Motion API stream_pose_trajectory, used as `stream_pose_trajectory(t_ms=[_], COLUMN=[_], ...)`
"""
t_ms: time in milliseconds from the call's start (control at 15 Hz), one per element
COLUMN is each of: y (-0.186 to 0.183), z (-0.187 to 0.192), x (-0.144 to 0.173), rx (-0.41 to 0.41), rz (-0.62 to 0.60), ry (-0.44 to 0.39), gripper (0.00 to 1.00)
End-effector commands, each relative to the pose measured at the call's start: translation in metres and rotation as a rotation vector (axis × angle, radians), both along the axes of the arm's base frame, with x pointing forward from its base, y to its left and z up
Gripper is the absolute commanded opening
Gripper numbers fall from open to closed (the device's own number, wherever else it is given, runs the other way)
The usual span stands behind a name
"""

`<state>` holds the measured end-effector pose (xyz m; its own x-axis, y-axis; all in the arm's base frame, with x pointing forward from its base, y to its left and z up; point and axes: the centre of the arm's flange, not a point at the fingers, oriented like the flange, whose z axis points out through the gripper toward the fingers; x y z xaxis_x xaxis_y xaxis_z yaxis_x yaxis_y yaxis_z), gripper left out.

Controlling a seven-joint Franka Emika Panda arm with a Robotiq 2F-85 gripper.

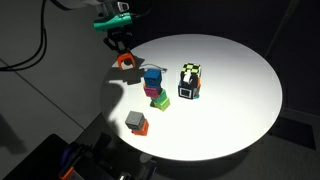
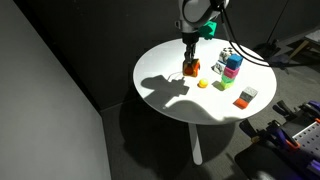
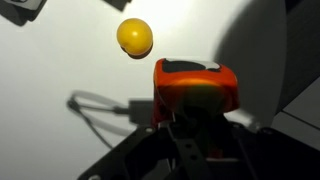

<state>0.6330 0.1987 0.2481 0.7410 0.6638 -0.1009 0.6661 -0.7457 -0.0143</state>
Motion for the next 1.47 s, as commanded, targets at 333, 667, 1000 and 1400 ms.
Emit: stream_pose_trajectory(t_ms=[333,667,1000,1400], y=[-0.010,-0.017,-0.021,-0.019], z=[0.040,0.054,0.056,0.049], x=[-0.007,-0.008,-0.004,0.006], rx=[0.011,0.001,0.009,0.018], rz=[-0.109,-0.222,-0.306,-0.286], ry=[-0.016,-0.071,-0.117,-0.097], gripper=[0.09,0.09,0.09,0.30])
